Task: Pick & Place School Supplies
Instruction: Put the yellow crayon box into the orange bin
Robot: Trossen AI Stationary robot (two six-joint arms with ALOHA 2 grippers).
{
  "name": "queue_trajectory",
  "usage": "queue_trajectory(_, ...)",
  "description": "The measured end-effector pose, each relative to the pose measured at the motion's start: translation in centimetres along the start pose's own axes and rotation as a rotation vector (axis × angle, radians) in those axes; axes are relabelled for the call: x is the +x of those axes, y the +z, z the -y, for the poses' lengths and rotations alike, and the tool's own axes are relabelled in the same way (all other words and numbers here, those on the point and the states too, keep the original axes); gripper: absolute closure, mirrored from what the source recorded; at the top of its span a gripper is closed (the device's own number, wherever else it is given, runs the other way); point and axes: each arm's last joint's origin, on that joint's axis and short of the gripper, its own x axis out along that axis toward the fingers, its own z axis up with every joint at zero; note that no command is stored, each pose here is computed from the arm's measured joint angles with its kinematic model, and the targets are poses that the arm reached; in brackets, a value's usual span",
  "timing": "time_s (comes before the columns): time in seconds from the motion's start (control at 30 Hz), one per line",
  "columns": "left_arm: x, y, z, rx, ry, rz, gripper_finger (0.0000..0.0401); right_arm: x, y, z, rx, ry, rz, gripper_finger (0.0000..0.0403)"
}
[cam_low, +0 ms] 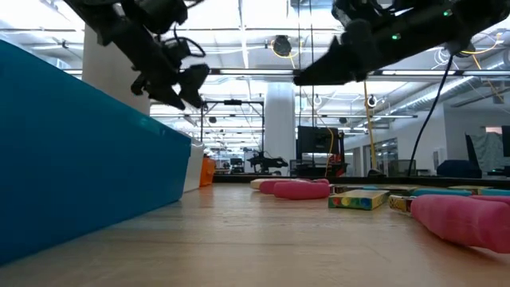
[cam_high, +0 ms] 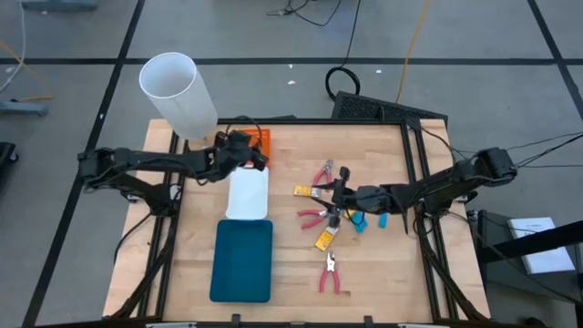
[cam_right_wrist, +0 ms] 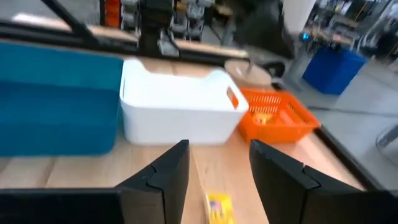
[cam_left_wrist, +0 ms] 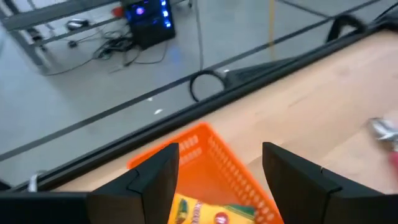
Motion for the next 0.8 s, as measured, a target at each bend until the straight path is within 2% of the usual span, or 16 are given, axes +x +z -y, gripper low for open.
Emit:
queue_trajectory(0.17, -1.7, 0.7, 0.3, -0.032, -0.115, 0.022, 0.0168, -3.0, -0.3, 1.5, 0.042, -0.047, -0.188, 0.0235)
queue_trajectory(0.33, -2.7, 0.5, 1.3, -0.019, -0.200, 0.017, 0.0167, -6.9, -2.5, 3.3, 0.069, -0.092, -0.509, 0.0223)
queue_trajectory(0.47, -3.2, 0.1, 2.1, -0.007, -0.263, 0.002, 0.0165, -9.2, -4.5, 4.8, 0.256, -0.185, -0.780, 0.0210)
queue_trajectory(0.63, -3.5, 0.0, 2.4, -0.002, -0.283, 0.006, 0.0164, -10.8, -6.3, 5.9, 0.491, -0.299, -1.096, 0.0202)
queue_trajectory(0.73, -3.5, -0.1, 2.4, 0.000, -0.281, 0.004, 0.0164, -10.9, -6.9, 6.1, 0.614, -0.328, -1.235, 0.0204)
queue_trajectory(0.8, -3.5, -0.1, 2.4, 0.001, -0.281, 0.005, 0.0164, -10.7, -7.2, 6.0, 0.638, -0.327, -1.283, 0.0207)
